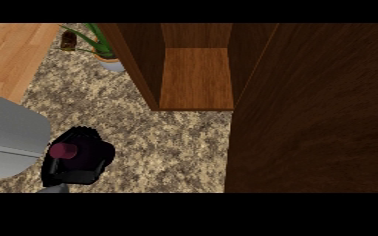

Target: Pick up the wine, place it into the cabinet and close the cabinet

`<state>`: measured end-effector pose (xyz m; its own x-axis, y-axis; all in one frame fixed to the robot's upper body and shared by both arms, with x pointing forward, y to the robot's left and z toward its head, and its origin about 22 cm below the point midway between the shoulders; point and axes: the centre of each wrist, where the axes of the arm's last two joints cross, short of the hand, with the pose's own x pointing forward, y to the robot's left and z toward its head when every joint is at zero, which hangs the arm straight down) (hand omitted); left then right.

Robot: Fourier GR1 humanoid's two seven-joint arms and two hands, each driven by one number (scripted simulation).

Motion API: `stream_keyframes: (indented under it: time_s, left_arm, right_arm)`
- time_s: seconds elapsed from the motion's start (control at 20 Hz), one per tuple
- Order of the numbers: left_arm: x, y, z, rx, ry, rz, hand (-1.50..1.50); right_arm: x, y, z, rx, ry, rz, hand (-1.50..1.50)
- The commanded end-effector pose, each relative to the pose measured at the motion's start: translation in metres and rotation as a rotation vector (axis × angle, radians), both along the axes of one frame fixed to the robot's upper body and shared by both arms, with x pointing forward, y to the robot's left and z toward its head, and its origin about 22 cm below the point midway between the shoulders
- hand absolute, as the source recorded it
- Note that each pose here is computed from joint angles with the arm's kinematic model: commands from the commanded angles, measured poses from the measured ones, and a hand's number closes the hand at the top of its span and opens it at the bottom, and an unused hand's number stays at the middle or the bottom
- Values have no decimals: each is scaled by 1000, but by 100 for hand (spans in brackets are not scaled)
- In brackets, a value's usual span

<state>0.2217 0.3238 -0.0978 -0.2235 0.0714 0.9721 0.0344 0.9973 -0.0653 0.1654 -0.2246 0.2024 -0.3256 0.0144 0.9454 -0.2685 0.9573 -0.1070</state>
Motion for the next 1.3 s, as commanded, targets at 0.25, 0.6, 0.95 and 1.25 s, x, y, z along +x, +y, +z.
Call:
stream_keyframes:
  time_s: [0.25,0.6,0.95,1.25]
  left_arm:
    - [4,-26,50,-77,-149,2,150]
    - [-8,-62,116,-91,-147,-64,150]
    - [-6,-116,163,-67,-141,-84,150]
    - [0,-150,185,-87,-131,-158,150]
  right_arm:
    - [-24,-12,11,32,-48,58,-150]
    - [-29,-3,9,42,-39,37,-150]
    - [-20,-9,7,58,-35,43,-150]
    - [-31,-10,9,38,-11,53,-150]
